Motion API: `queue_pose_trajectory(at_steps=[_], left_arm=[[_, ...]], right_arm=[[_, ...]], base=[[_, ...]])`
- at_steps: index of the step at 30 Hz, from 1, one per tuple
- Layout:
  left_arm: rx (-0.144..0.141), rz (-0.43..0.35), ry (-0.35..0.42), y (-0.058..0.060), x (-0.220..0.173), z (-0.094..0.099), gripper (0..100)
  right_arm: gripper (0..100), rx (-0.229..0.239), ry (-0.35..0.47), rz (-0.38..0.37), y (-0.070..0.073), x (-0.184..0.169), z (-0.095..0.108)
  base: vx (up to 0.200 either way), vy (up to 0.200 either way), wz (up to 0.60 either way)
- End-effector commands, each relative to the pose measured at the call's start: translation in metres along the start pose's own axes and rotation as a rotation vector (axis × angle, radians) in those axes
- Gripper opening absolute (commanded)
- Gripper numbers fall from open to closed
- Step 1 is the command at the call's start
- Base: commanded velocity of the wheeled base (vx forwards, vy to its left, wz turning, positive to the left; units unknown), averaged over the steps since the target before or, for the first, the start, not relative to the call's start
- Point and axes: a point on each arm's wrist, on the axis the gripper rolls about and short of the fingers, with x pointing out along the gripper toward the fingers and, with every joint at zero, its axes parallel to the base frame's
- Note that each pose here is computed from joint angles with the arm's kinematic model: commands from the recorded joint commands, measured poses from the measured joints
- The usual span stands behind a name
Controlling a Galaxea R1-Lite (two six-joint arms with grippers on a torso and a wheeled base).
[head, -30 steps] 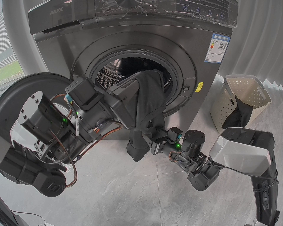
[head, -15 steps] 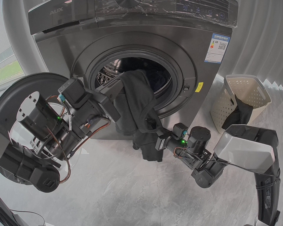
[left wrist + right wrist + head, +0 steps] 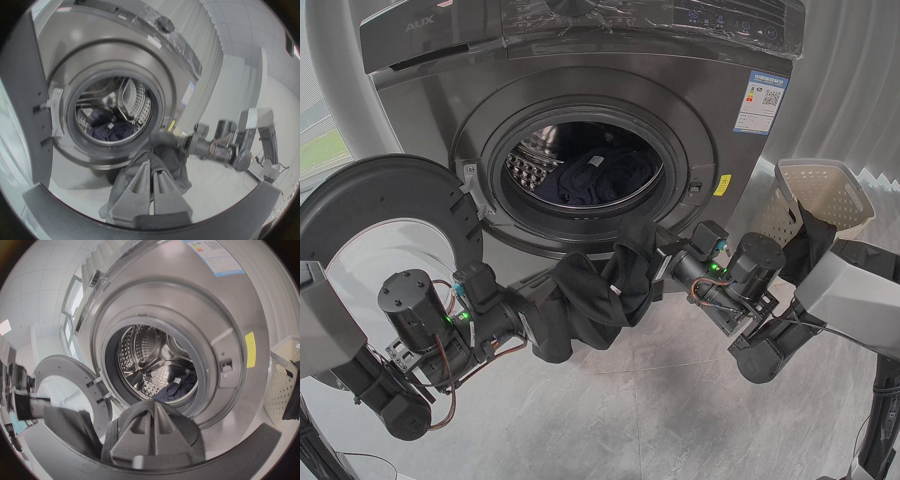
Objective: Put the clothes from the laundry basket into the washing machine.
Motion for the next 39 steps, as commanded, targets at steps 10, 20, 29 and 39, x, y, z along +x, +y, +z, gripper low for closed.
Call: queue_pose_trajectory(at_steps=[10, 20, 29, 39], left_arm=[[-0.01, 0.01, 0.061, 0.004, 0.006, -0.019, 0], [0.036, -0.041, -0.315, -0.007, 0.023, 0.079, 0], [0.032, -0.11, -0.38, -0.027, 0.023, 0.103, 0], [0.023, -0.18, -0.419, -0.045, 0.013, 0.114, 0]], right_arm=[[0, 0.007, -0.061, 0.014, 0.007, -0.009, 0.033], [0, 0.0, 0.206, -0.015, -0.003, -0.041, -0.03], [0, 0.011, 0.312, 0.03, 0.008, -0.038, -0.082], [100, 0.01, 0.251, 0.051, 0.012, -0.013, -0.091]], base=[[0.0, 0.0, 0.0], [0.0, 0.0, 0.0], [0.0, 0.0, 0.0], [0.0, 0.0, 0.0]])
